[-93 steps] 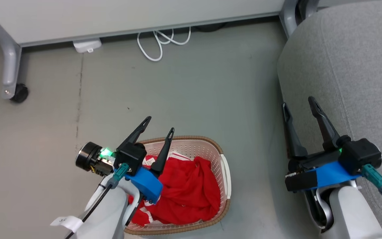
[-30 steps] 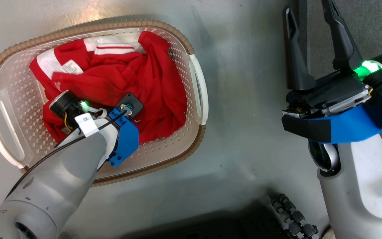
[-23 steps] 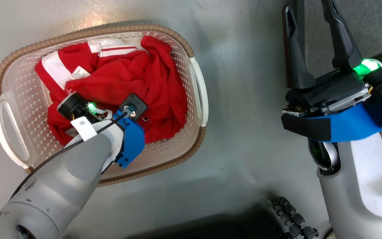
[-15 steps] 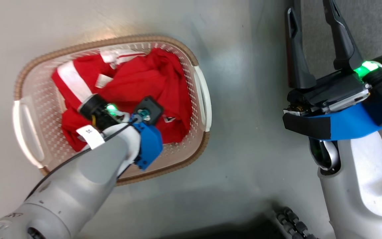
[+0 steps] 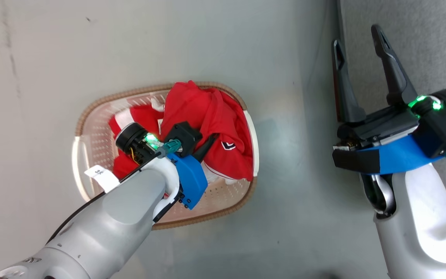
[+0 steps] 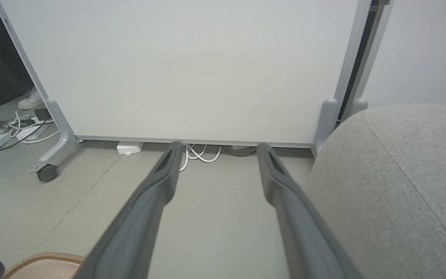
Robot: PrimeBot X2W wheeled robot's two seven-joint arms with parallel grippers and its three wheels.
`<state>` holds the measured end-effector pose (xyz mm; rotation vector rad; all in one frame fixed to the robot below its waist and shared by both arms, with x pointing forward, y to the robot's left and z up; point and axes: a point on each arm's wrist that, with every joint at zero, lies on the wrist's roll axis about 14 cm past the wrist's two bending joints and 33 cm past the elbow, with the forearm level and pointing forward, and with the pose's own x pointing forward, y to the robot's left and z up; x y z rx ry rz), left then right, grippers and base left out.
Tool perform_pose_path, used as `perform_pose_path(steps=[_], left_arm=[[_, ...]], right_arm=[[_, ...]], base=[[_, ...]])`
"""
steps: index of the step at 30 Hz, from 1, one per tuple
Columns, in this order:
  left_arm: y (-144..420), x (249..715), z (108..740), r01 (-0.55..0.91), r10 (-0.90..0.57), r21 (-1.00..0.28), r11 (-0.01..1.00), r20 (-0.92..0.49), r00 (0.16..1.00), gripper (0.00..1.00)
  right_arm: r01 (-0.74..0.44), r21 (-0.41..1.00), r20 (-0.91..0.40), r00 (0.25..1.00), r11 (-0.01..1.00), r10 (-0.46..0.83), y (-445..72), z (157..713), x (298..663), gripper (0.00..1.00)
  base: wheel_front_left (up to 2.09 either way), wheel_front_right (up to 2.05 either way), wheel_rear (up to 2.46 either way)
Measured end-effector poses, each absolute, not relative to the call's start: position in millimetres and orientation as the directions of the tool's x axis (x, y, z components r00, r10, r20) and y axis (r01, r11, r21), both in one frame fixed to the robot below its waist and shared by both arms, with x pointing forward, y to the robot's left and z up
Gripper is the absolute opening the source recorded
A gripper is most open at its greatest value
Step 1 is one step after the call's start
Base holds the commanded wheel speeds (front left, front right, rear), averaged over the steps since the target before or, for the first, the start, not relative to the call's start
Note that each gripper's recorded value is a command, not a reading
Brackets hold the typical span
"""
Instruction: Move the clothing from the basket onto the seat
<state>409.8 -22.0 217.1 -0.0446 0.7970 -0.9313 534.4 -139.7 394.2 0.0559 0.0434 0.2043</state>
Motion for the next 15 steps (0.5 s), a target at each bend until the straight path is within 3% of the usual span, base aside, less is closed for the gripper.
perform_pose_path(steps=[15], left_arm=[[0.7,457.6,360.2,0.680,-0.711,-0.231,0.696,-0.353,0.609,0.00]], right_arm=[[-0.210,0.059,0.070,0.976,0.976,0.205,-134.8,472.9,493.0,1.00]], base=[[0.00,0.00,0.00]])
